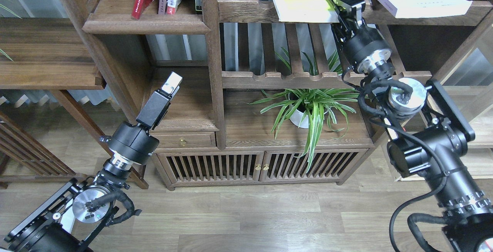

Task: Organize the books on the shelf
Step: 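Grasp the yellow-green book and pull it off the top shelf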

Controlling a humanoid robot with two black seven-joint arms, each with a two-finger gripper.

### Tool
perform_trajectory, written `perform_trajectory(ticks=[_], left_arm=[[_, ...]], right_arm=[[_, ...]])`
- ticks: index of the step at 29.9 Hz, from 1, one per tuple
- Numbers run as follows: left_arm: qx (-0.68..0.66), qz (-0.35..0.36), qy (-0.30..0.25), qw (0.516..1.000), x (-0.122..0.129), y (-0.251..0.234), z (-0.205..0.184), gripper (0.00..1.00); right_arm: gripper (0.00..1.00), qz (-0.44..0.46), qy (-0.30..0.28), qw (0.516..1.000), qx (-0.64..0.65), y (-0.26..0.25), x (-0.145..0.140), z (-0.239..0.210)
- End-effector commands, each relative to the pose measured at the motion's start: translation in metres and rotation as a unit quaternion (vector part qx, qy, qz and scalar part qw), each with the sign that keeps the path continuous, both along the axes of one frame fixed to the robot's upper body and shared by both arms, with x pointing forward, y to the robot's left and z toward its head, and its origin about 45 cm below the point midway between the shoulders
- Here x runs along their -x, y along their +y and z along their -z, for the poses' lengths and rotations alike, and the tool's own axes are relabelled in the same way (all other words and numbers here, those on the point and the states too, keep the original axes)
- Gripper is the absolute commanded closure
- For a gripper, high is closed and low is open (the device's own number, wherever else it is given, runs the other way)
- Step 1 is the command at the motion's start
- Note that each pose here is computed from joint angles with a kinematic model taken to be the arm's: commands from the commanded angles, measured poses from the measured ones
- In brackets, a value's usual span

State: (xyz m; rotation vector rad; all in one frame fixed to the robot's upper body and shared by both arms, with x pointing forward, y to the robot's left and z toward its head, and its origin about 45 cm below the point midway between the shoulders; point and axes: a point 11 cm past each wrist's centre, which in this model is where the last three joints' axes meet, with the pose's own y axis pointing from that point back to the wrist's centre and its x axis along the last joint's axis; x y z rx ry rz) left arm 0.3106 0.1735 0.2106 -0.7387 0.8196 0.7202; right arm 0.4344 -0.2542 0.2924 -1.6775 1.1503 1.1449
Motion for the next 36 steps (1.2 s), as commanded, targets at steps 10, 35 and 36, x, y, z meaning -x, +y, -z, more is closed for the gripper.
perform_trajectory(ticks=[10,35,36], left_arm=[[0.0,0.002,-0.003,1.0,-0.001,-0.001,-0.002,0.01],[-0.004,0.001,-0.007,1.0,-0.003,0.002,-0.005,0.01],[-0.004,0.002,-0.007,1.0,-0.003,0.001,-0.004,0.01]], right_arm=[[0.97,-0.002,-0.039,0.999,-0.035,-0.006,0.008,0.001],[0.99,-0.032,-0.197,0.965,-0.169,-0.015,0.032,-0.039],[0.99,-0.033,-0.203,0.964,-0.168,-0.016,0.033,-0.039]])
